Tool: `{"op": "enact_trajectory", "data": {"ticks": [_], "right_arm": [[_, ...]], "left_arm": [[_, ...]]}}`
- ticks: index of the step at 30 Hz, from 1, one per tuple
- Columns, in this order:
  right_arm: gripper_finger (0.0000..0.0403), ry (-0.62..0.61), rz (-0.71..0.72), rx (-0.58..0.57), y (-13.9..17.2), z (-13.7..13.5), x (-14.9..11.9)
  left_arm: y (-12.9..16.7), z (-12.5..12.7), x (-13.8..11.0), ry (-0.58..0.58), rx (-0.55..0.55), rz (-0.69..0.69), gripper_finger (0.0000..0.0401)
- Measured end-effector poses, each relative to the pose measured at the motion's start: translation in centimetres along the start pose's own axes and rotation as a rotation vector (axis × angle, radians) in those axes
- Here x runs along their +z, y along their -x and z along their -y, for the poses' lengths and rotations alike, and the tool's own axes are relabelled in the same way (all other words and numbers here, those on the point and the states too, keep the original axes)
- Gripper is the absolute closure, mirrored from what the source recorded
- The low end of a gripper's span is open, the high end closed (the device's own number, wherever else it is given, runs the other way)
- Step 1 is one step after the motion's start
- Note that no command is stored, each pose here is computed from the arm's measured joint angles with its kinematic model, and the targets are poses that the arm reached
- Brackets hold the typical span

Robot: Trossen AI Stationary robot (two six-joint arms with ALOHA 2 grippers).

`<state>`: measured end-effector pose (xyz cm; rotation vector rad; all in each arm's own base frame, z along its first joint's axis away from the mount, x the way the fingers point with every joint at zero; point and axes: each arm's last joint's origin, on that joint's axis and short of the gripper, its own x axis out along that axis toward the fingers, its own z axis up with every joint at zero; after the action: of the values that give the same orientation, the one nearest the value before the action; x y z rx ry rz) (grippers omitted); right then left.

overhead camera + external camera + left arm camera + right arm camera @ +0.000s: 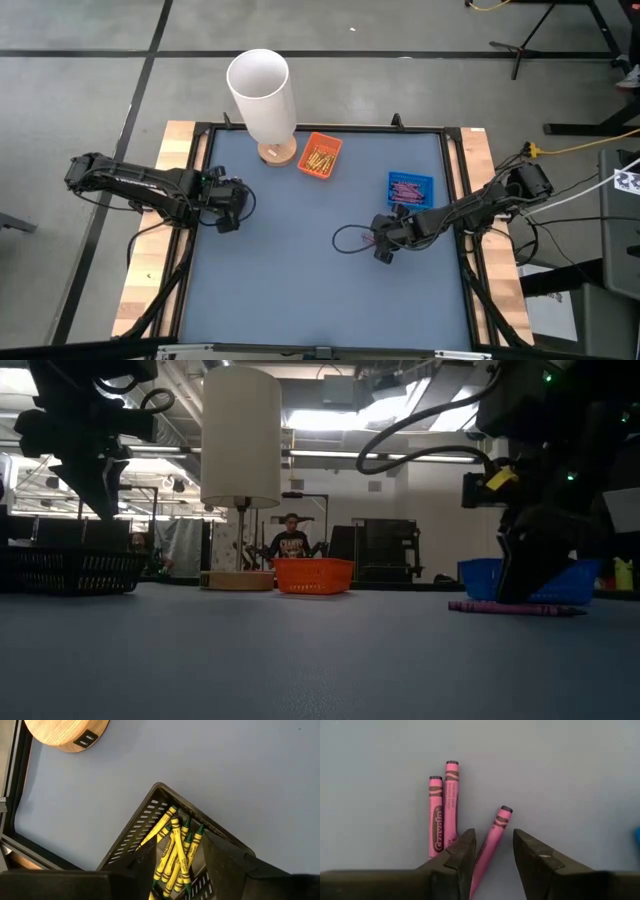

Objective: Sort crayons
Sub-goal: Put the violet crayon into the blue basket

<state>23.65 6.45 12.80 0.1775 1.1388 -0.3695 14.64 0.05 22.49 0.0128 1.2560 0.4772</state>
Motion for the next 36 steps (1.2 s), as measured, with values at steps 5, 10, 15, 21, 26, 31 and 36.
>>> {"op": "enact_trajectory", "data": {"ticks": [5,10,15,21,26,31,36], "right_arm": [[0.0299,-0.001,-0.001,0.007,0.0,0.0,0.0],[0.0349,-0.001,-0.003,0.011,0.0,-0.1,0.0],[0.0385,0.0,0.001,0.012,0.0,-0.1,0.0],[0.0387,0.008,-0.001,0.028,0.1,-0.2,0.2],[0.0377,0.06,-0.004,0.082,0.6,-0.8,1.1],[0.0386,0.134,-0.026,0.082,2.0,-1.3,2.5],[0.0383,0.224,-0.044,0.025,4.2,-1.7,4.3]], "left_arm": [[0.0,0.0,0.0,0.0,0.0,0.0,0.0257],[0.0,0.0,0.0,0.0,0.0,0.0,0.0262],[0.0,0.0,0.0,0.0,0.0,0.0,0.0263],[0.0,0.0,0.0,0.0,0.0,0.0,0.026],[0.0,0.0,0.0,0.0,0.0,0.0,0.026],[0.0,0.0,0.0,0.0,0.0,0.0,0.026],[0.0,0.0,0.0,0.0,0.0,0.0,0.026]]}}
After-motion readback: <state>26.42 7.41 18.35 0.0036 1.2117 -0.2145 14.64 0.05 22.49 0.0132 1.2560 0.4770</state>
